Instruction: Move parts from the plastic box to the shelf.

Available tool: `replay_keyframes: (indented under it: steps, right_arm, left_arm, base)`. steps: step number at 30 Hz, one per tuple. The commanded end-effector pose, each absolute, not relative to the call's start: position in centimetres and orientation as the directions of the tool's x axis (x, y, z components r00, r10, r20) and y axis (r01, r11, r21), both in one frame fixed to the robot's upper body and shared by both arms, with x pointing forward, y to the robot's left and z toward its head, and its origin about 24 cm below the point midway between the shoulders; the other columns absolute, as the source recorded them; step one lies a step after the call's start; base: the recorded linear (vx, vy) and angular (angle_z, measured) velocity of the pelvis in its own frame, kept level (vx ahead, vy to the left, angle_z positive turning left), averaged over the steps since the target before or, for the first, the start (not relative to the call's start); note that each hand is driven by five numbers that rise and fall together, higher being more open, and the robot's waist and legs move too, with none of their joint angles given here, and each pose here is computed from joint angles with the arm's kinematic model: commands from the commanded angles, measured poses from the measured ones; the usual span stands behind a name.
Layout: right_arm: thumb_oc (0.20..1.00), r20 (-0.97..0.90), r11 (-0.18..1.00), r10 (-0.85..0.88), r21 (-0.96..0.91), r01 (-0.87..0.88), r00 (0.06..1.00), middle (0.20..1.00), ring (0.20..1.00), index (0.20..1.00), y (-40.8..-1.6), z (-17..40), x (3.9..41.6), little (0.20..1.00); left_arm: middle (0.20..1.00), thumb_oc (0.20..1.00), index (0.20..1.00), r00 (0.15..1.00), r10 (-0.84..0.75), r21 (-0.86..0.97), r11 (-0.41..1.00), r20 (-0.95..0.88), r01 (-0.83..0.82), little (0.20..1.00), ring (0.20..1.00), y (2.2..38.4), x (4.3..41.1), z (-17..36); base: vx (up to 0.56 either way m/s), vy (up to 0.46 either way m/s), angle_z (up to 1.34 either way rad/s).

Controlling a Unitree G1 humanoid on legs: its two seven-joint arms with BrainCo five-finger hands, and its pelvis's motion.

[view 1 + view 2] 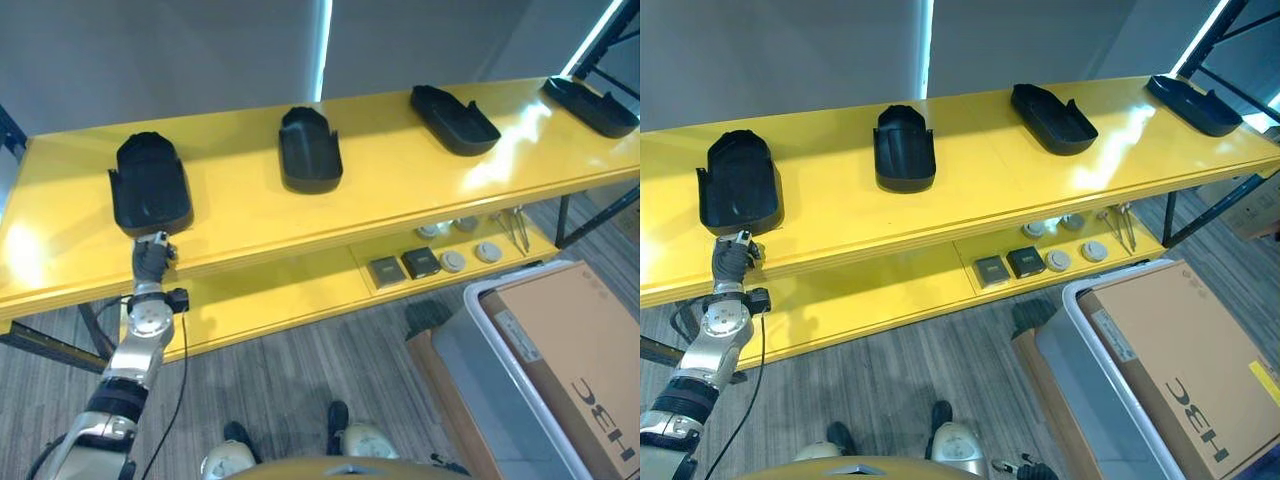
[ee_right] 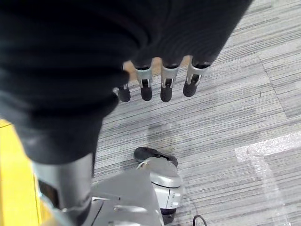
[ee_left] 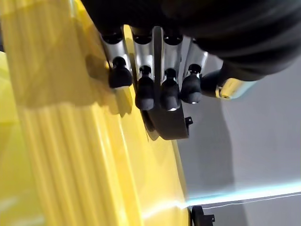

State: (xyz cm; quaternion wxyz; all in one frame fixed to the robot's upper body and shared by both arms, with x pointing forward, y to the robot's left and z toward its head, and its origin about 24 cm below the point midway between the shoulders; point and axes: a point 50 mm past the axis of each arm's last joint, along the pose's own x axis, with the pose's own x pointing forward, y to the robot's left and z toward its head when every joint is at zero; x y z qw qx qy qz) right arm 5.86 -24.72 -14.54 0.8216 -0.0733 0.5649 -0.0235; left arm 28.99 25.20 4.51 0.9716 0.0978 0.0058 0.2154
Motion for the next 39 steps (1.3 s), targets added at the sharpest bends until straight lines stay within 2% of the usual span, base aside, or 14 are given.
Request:
replay_keyframes:
  steps: [1, 10, 16, 32, 33, 34, 35, 39]
  right_arm:
    - [1.000, -0.914, 0.985, -0.112, -0.154, -0.077, 0.390, 1.000, 1.000, 1.000, -24.9, -14.2, 6.9, 1.000]
    - [1.000, -0.912, 0.984, -0.103, -0.152, -0.093, 0.398, 1.000, 1.000, 1.000, -25.0, -14.1, 7.0, 1.000]
    - [1.000, -0.912, 0.981, -0.102, -0.159, -0.113, 0.398, 1.000, 1.000, 1.000, -25.3, -14.0, 7.1, 1.000]
    - [1.000, -0.905, 0.975, -0.077, -0.156, -0.159, 0.418, 1.000, 1.000, 1.000, -25.3, -13.7, 7.9, 1.000]
    - [1.000, -0.905, 0.975, -0.073, -0.153, -0.160, 0.420, 1.000, 1.000, 1.000, -25.2, -13.7, 7.9, 1.000]
    - [1.000, -0.904, 0.975, -0.069, -0.150, -0.161, 0.423, 1.000, 1.000, 1.000, -25.1, -13.7, 7.9, 1.000]
    - [1.000, -0.903, 0.976, -0.065, -0.147, -0.162, 0.424, 1.000, 1.000, 1.000, -24.9, -13.8, 7.9, 1.000]
    - [1.000, -0.903, 0.976, -0.058, -0.141, -0.166, 0.427, 1.000, 1.000, 1.000, -24.4, -13.9, 8.0, 1.000]
  left_arm:
    - [0.200, 0.200, 0.200, 0.898, 0.430, 0.169, 0.882, 0.095, -0.440, 0.200, 0.200, 25.4, 30.2, 6.1]
    - [0.200, 0.200, 0.200, 0.876, 0.468, 0.174, 0.859, 0.116, -0.482, 0.200, 0.200, 26.4, 30.5, 6.6]
    - [0.200, 0.200, 0.200, 0.855, 0.489, 0.194, 0.834, 0.173, -0.516, 0.200, 0.200, 27.6, 31.5, 8.8]
    - [0.200, 0.200, 0.200, 0.797, 0.589, 0.249, 0.759, 0.132, -0.602, 0.200, 0.200, 31.3, 33.1, 11.0]
    - [0.347, 0.347, 0.347, 0.802, 0.582, 0.244, 0.765, 0.137, -0.597, 0.347, 0.347, 31.1, 33.2, 11.0]
    - [0.856, 0.856, 0.856, 0.808, 0.570, 0.234, 0.774, 0.146, -0.588, 0.856, 0.856, 30.8, 33.2, 10.9]
    - [1.000, 1.000, 1.000, 0.814, 0.560, 0.223, 0.783, 0.154, -0.581, 1.000, 1.000, 30.5, 33.2, 10.9]
    - [1.000, 1.000, 1.000, 0.843, 0.467, 0.117, 0.852, 0.266, -0.510, 1.000, 1.000, 28.5, 33.0, 12.0]
  base:
    - [0.00, 0.000, 0.00]
    - [0.00, -0.007, 0.00]
    - [0.00, 0.009, -0.02]
    - [-0.02, -0.012, -0.03]
    - [-0.03, -0.039, -0.02]
    - [-0.03, -0.032, 0.01]
    - [0.00, 0.000, 0.00]
    - [-0.02, 0.002, 0.02]
